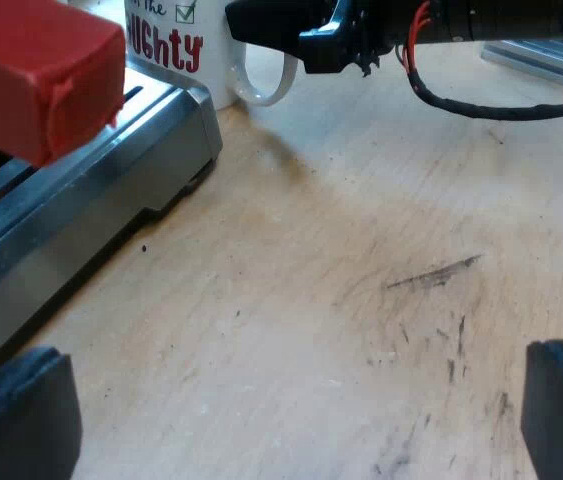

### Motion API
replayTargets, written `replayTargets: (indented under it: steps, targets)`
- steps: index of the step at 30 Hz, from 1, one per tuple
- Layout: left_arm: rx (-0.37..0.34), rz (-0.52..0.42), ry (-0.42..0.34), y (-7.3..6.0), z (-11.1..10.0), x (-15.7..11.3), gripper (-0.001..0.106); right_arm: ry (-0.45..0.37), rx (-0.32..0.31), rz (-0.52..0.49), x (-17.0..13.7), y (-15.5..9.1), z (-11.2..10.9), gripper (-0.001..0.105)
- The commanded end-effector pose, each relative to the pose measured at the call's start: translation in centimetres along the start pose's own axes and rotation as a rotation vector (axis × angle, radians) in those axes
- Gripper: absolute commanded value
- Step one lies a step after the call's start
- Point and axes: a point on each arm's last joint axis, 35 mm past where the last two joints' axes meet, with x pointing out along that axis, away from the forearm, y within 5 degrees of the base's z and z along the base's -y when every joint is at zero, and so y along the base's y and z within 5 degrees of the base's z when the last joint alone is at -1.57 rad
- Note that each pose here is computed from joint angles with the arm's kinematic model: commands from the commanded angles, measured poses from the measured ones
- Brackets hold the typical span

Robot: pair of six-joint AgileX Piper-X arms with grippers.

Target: Remove mug from coffee machine

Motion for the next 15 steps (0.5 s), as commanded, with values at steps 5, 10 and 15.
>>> replayTargets:
  steps: [5,10,15]
  targets:
    - [-0.003,0.0,-0.019,-0.2,0.9,-0.1,0.09,0.029,-0.015,0.087,-2.1,0.8,0.8,0.048]
    - [-0.01,0.001,-0.008,-0.5,1.9,-0.4,0.09,0.075,-0.068,0.064,-3.7,0.6,1.2,0.048]
    - [-0.018,0.009,0.002,-0.6,2.5,-0.6,0.09,0.063,-0.075,0.085,-5.3,-0.1,2.0,0.048]
